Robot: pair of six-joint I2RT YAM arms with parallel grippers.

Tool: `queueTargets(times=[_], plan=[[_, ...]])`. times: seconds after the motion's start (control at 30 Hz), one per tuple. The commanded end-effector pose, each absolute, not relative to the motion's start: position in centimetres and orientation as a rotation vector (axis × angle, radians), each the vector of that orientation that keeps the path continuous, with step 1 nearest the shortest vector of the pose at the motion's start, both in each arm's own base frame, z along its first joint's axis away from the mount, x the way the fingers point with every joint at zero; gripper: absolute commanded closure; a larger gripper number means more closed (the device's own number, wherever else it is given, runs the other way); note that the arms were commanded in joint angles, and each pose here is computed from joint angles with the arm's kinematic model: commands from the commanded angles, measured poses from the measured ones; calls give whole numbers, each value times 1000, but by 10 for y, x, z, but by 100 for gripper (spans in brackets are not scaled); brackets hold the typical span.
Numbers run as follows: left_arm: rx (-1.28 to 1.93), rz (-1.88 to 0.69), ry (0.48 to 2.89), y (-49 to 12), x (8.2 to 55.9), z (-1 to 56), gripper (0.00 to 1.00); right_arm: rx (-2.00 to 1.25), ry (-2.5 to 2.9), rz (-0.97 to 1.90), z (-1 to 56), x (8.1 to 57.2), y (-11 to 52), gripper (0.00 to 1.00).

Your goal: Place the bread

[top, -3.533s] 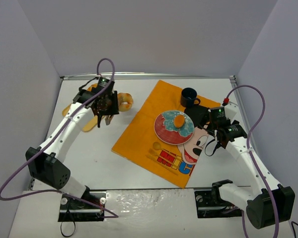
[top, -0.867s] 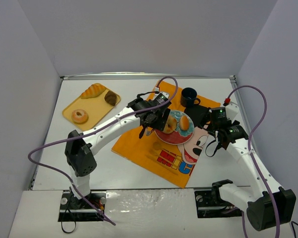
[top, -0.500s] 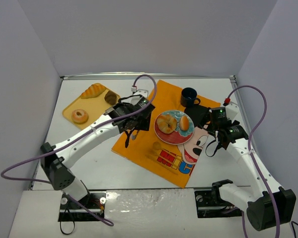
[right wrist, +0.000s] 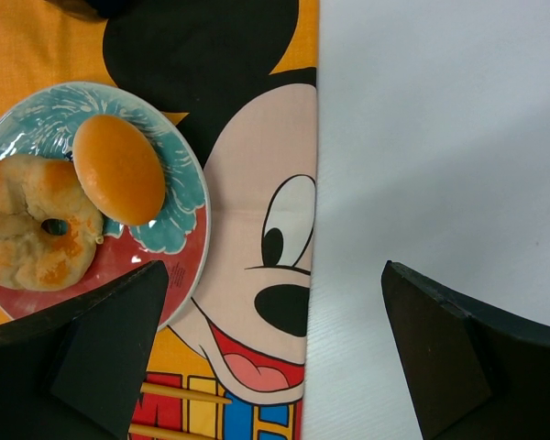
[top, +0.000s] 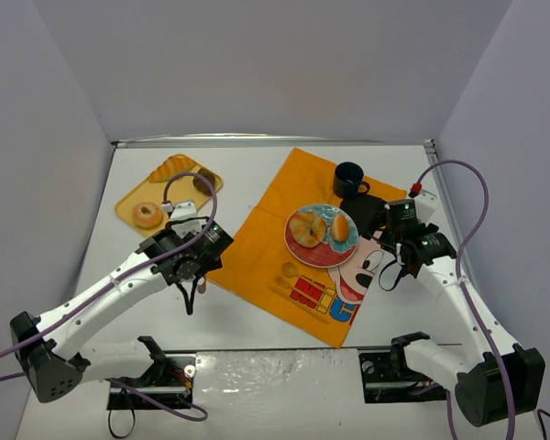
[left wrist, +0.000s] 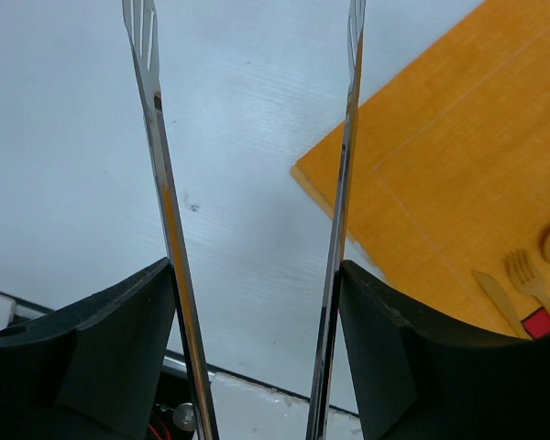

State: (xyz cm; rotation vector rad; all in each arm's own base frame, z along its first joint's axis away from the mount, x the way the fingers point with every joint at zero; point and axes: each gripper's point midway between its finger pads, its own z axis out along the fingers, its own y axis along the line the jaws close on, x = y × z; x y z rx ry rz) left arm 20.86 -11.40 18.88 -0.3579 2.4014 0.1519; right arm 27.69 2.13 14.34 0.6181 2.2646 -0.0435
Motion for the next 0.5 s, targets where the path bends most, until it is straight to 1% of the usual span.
queueTargets(times=[0.0,0.27,0.47], plan=[[-566,166,2325,-88,196,191,36,602,2243,-23,145,285,24,0],[-772,155,2301,-58,164,165,36,588,2247,-2,144,287,27,0],[-864,109,2289,-56,158,150,34,584,2252,6,143,287,29,0]])
